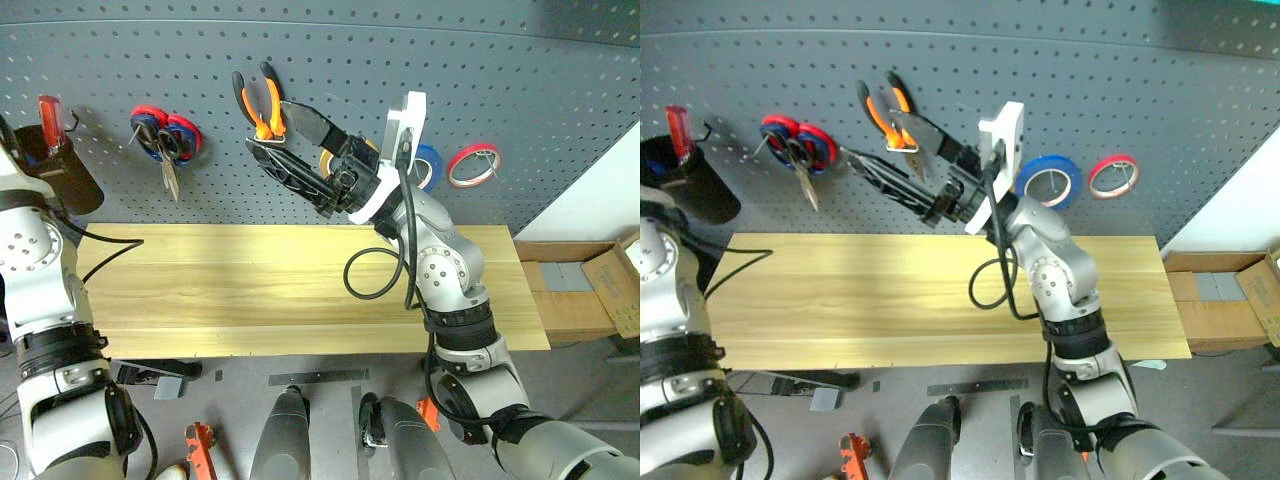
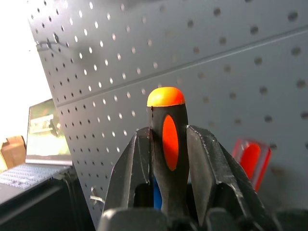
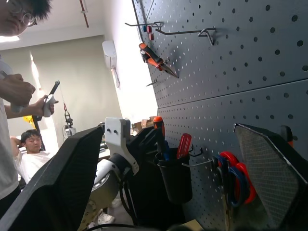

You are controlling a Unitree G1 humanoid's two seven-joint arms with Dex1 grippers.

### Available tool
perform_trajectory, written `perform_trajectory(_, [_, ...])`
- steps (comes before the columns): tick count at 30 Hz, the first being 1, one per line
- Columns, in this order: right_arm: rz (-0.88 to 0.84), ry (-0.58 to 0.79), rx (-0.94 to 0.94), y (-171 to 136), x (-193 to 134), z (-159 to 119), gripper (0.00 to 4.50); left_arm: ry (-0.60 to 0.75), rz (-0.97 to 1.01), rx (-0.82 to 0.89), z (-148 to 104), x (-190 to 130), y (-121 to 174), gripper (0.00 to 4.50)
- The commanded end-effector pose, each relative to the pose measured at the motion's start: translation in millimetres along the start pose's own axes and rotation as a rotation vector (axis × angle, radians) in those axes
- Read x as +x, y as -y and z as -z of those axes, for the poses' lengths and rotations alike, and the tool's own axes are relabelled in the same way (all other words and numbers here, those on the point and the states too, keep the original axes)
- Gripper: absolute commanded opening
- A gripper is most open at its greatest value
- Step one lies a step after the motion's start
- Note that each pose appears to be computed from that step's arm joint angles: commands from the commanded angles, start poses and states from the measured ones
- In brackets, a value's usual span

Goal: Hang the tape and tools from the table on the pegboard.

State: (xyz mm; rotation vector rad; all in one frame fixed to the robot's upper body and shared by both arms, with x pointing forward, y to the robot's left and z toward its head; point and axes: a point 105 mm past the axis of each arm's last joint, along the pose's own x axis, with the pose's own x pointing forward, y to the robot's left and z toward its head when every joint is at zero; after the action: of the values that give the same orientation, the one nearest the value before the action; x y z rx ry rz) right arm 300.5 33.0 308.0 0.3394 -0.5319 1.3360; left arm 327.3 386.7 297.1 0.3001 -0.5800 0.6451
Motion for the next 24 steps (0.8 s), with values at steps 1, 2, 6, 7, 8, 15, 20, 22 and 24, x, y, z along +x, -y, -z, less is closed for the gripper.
perform_trajectory(1, [-0.039,0.034,-0.027,-10.3,2.9,-10.7,4.5,0.046,-0.025,-0.02,-16.1,0.3,-9.3,0.74])
perform_trajectory(2, [-0.039,0.034,-0.027,-10.2,2.9,-10.7,4.5,0.044,-0.026,-0.021,-16.0,-0.1,-9.4,0.74])
perform_trajectory(6, [-0.04,0.032,-0.03,-9.4,3.0,-10.6,4.5,0.044,-0.034,-0.024,-17.1,-0.1,-10.7,2.0])
perform_trajectory(7, [-0.041,0.031,-0.03,-9.3,3.0,-10.6,4.5,0.043,-0.034,-0.024,-17.2,0.0,-10.7,2.35])
perform_trajectory(8, [-0.041,0.03,-0.03,-9.1,3.0,-10.5,4.5,0.044,-0.034,-0.025,-17.5,0.2,-10.6,2.76])
perform_trajectory(15, [-0.038,0.027,-0.036,-7.5,2.7,-10.6,4.5,0.048,-0.033,-0.028,-20.6,2.4,-9.6,4.47])
perform_trajectory(20, [-0.036,0.019,-0.051,-5.6,1.3,-11.0,4.5,0.055,-0.04,-0.037,-23.2,2.3,-10.3,4.47])
perform_trajectory(22, [-0.037,0.009,-0.061,-4.7,-0.2,-10.3,4.5,0.067,-0.049,-0.068,-26.1,2.1,-10.4,4.47])
perform_trajectory(24, [-0.032,-0.008,-0.078,-2.8,-3.5,-8.6,4.5,0.111,-0.044,-0.12,-37.4,2.9,-7.2,4.47])
